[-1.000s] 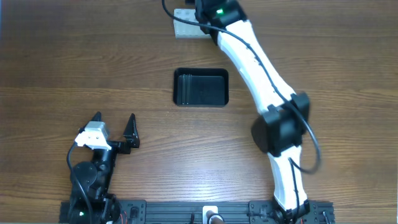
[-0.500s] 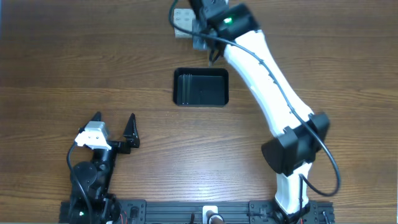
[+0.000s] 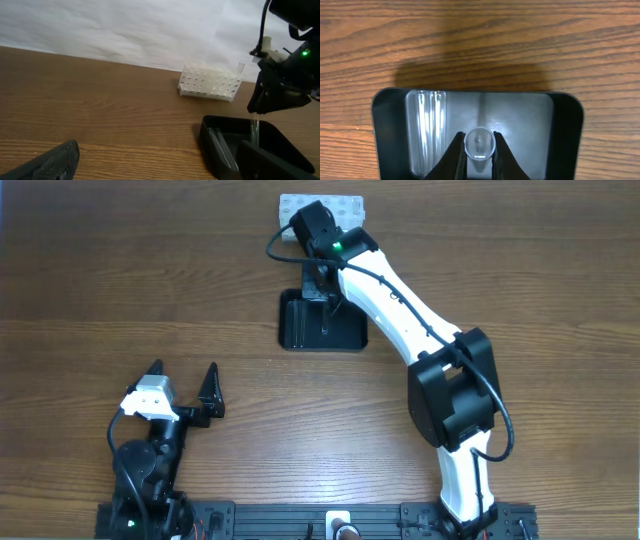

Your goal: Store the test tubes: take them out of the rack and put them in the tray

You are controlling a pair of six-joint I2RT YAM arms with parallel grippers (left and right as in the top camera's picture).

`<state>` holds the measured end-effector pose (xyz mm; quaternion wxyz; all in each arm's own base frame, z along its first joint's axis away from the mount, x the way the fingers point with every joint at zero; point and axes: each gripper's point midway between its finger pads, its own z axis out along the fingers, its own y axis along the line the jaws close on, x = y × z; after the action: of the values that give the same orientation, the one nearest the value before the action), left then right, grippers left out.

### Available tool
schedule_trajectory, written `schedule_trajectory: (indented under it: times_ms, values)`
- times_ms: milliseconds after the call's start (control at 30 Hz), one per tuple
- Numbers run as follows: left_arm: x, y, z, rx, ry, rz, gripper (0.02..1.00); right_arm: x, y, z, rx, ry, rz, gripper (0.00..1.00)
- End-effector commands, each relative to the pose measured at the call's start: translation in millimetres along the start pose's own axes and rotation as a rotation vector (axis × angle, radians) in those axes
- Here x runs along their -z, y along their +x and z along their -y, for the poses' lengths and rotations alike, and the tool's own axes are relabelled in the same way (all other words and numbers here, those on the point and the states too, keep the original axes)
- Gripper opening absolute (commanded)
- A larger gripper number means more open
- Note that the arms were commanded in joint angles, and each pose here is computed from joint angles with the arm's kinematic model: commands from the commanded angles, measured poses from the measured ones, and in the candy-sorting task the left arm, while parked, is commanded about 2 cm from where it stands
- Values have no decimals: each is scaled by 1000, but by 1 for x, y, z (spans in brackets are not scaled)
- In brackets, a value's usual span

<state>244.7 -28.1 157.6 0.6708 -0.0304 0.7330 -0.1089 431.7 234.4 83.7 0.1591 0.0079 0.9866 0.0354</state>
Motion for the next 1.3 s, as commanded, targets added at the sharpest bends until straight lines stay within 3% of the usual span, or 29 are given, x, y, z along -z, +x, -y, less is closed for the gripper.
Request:
schedule_trajectory:
  times_ms: [33,333,500,667,733,867,1000,1100,1300]
  values:
    - [0,2,0,-14,3,-2,1000,-20,11,-2,-28,13,-43,86]
    - [0,2,0,-14,3,-2,1000,-29,10,-10,-32,-15,-41,213]
    - [0,2,0,-14,3,-2,1000,-27,-4,-17,21,-50,10,419]
    - [0,2,0,-14,3,-2,1000,-15,-19,-14,31,-59,42,448]
    - [0,2,0,-14,3,-2,1000,-2,-33,-11,39,-72,84,457]
    - [0,2,0,-14,3,-2,1000,27,-77,5,49,-52,241,575]
    - [0,2,0,-14,3,-2,1000,47,-134,31,44,20,464,827]
    - [0,2,0,-14,4,-2,1000,46,-165,33,143,33,578,945]
    - [0,2,0,-14,3,-2,1000,27,-190,42,185,52,653,974]
